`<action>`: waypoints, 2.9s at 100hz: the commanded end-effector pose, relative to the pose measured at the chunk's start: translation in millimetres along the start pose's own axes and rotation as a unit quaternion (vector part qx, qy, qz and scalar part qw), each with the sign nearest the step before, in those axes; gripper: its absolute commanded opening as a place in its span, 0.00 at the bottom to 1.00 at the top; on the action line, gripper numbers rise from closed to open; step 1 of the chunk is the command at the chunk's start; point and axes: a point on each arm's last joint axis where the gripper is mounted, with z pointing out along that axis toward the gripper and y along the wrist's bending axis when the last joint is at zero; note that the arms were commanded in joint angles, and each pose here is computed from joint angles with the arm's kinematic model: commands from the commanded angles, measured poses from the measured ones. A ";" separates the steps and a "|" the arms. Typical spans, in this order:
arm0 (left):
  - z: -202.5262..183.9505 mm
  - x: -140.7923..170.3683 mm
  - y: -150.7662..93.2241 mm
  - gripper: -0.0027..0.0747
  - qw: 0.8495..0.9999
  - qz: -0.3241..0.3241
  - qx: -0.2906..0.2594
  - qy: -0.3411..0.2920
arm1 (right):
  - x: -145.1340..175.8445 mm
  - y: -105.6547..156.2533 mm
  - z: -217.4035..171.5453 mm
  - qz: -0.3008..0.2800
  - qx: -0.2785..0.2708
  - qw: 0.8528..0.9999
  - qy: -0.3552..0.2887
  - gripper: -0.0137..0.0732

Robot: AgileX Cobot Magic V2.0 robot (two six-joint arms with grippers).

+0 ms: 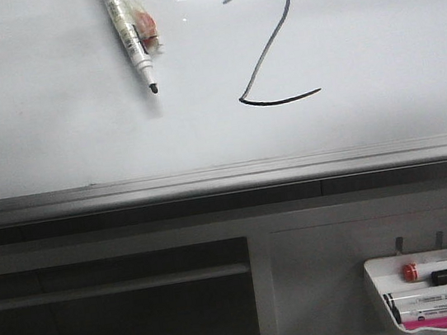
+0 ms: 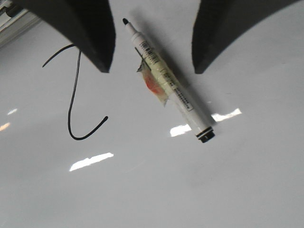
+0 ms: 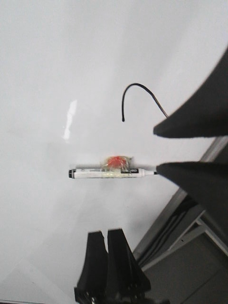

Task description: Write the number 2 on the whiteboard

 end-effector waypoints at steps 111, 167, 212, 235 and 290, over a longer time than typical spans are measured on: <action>-172.8 63.3 45.6 0.01 0.970 -0.057 0.042 -0.234 | 156.3 33.3 -76.6 -0.031 0.138 0.975 -0.170 0.08; -172.0 64.8 45.5 0.01 0.970 -0.057 0.042 -0.232 | 157.6 32.9 -75.9 -0.030 0.138 0.976 -0.168 0.08; -162.4 71.6 46.9 0.01 0.972 0.018 -0.017 -0.234 | 157.6 32.9 -75.9 -0.030 0.138 0.976 -0.168 0.08; -152.8 92.5 56.0 0.01 0.970 -0.003 -0.121 -0.213 | 157.6 32.9 -75.9 -0.030 0.138 0.976 -0.168 0.08; -165.3 131.9 67.3 0.01 0.940 -0.005 -0.287 -0.184 | 157.6 32.9 -75.9 -0.030 0.138 0.976 -0.168 0.08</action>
